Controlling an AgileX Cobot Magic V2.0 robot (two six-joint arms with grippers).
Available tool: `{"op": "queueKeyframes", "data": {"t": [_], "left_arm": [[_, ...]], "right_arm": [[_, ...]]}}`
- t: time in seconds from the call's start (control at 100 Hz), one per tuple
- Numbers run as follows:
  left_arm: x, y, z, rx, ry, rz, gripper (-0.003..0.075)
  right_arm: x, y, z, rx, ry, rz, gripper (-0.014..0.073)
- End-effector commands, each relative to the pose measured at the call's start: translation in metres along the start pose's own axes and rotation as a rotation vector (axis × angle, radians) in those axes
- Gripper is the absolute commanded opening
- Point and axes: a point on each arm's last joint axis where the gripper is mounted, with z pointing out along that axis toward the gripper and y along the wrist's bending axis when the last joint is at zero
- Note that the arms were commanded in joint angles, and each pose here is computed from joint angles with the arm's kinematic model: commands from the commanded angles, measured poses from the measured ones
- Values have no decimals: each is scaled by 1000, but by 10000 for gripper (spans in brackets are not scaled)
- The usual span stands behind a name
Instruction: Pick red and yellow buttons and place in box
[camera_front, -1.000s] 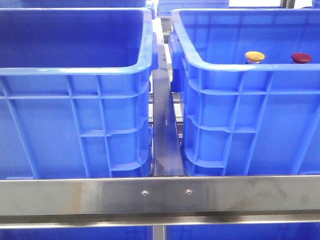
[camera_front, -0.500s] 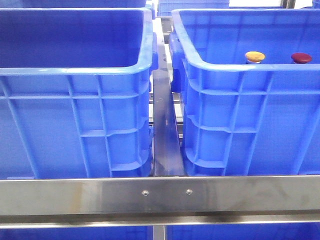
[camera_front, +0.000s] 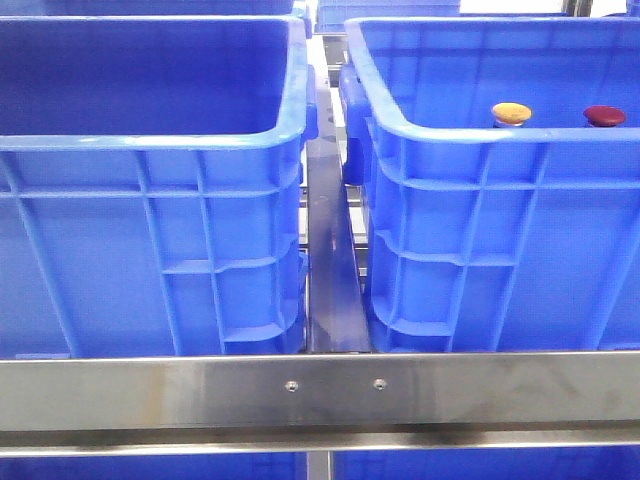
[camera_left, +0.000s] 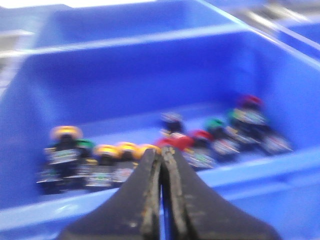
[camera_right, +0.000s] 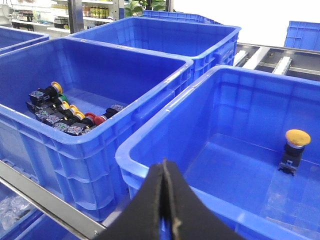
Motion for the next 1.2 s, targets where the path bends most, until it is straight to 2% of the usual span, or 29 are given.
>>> {"op": "queueKeyframes", "data": {"t": [0.0,0.2,0.34,0.37,1.19], "left_arm": [[-3,5,-3,-70,-136,-45,-20],[36,8,-3,-172,-118,-59,-20],[57,9,-6,-226,-167,-69,-20],[60,9,-6,-226,-120,-73,-20],[61,10,-6,-240,-102,-47,-20]], "right_arm": [[-11,-1,0,5,-52,27,-56],[-11,-1,0,5,-52,27,-56],[-11,-1,0,5,-52,27,-56],[-11,-1,0,5,-52,27,-56],[-11,-1,0,5,-52,27,-56]]}}
